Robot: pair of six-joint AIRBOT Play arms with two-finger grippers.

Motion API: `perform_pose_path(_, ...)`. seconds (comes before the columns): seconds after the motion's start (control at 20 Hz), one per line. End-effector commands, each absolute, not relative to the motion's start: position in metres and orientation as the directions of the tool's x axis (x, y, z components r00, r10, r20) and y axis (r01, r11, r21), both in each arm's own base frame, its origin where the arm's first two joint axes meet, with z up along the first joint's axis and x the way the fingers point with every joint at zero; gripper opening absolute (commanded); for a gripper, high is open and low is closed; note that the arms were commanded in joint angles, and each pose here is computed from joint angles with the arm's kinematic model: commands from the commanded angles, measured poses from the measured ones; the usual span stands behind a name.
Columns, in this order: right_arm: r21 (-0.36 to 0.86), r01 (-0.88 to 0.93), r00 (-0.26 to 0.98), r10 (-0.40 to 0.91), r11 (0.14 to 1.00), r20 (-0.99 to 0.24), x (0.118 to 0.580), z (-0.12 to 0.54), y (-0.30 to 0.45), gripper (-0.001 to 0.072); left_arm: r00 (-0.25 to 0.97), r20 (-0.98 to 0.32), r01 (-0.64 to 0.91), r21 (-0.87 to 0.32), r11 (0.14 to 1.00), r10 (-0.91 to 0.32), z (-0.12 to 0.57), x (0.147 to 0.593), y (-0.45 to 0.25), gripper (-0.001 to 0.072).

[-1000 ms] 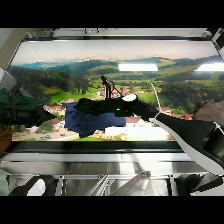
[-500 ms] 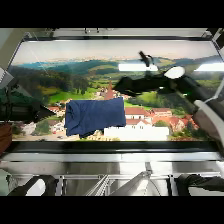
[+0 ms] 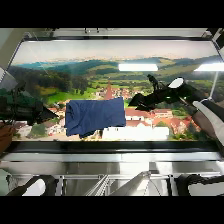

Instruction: Fold the shirts.

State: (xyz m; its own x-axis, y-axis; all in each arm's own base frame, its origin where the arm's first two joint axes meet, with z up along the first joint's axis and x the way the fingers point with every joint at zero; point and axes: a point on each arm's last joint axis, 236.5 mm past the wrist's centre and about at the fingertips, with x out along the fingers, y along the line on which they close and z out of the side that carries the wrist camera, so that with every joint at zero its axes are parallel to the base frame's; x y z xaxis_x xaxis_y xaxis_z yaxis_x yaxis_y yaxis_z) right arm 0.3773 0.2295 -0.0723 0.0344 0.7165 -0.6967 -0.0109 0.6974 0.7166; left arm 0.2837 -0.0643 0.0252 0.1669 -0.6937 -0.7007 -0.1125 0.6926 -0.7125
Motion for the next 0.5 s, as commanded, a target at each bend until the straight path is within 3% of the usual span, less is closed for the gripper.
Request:
perform_pose_path(0.0, 0.778, 0.019, -0.011, 0.778, 0.628, -0.628, 0.37, -0.089, 0.258, 0.0587, 0.149, -0.696, -0.115, -0.718, 0.687, -0.702, 0.023, 0.282, -0.065, 0.0031)
perform_pose_path(0.2, 0.796, 0.042, -0.07, 0.797, 0.603, -0.6, 0.353, -0.103, 0.288, 0.0587, 0.145, -0.696, -0.106, -0.718, 0.688, -0.704, 0.023, 0.281, -0.065, 0.0031)
perform_pose_path(0.35, 0.847, 0.017, -0.045, 0.846, 0.532, -0.531, 0.355, -0.092, 0.316, 0.0584, 0.145, -0.695, -0.105, -0.718, 0.688, -0.704, 0.023, 0.281, -0.065, 0.0031)
perform_pose_path(0.4, 0.864, 0.007, -0.033, 0.864, 0.503, -0.503, 0.357, -0.085, 0.323, 0.0523, 0.145, -0.695, -0.105, -0.718, 0.688, -0.704, 0.023, 0.281, -0.065, 0.003)
perform_pose_path(0.45, 0.883, -0.007, -0.016, 0.883, 0.47, -0.47, 0.36, -0.078, 0.328, 0.0252, 0.145, -0.695, -0.105, -0.718, 0.688, -0.704, 0.023, 0.281, -0.065, 0.0031)
